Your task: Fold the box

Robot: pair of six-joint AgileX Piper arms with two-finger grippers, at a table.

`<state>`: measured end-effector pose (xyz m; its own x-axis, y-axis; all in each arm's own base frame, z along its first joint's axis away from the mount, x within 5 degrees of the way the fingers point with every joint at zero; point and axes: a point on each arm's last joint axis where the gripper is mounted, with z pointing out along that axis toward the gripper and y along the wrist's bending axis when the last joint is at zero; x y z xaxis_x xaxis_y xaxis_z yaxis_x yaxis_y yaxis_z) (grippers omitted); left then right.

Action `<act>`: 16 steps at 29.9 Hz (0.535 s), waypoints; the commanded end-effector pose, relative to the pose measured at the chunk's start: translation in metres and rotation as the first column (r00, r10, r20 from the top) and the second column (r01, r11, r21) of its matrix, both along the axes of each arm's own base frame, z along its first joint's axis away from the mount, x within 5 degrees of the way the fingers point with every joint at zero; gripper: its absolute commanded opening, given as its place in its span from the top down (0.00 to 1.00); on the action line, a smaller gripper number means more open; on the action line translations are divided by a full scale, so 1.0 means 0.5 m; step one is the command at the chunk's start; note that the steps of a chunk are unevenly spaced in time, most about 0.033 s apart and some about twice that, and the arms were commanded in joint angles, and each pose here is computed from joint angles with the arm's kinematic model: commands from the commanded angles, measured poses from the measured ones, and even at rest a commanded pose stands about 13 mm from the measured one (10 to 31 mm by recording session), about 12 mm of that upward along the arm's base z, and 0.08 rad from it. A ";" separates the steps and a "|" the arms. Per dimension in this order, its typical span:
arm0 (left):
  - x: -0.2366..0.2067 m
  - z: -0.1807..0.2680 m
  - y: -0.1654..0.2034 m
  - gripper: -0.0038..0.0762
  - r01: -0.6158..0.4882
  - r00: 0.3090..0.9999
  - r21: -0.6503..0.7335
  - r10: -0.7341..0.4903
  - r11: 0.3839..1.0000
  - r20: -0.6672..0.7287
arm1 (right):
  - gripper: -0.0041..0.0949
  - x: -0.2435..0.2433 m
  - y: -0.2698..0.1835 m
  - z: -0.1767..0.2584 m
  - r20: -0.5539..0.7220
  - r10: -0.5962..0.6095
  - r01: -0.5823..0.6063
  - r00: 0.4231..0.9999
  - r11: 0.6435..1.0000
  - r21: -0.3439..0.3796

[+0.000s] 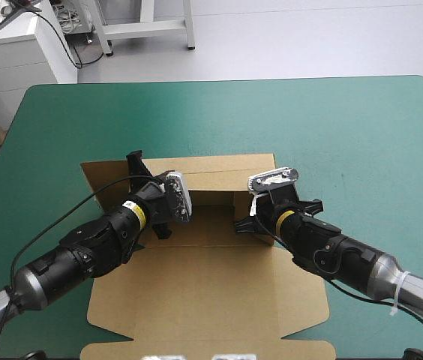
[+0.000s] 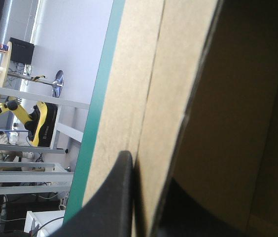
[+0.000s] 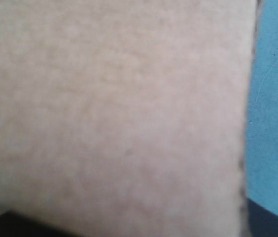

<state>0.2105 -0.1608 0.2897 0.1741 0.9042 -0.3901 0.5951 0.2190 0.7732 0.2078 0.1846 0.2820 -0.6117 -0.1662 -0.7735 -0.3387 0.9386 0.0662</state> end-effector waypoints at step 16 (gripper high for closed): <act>-0.011 -0.040 0.022 0.95 -0.172 0.972 0.015 0.172 0.985 -0.162 | 0.98 -0.016 0.022 0.039 0.108 0.020 -0.021 0.994 1.000 0.013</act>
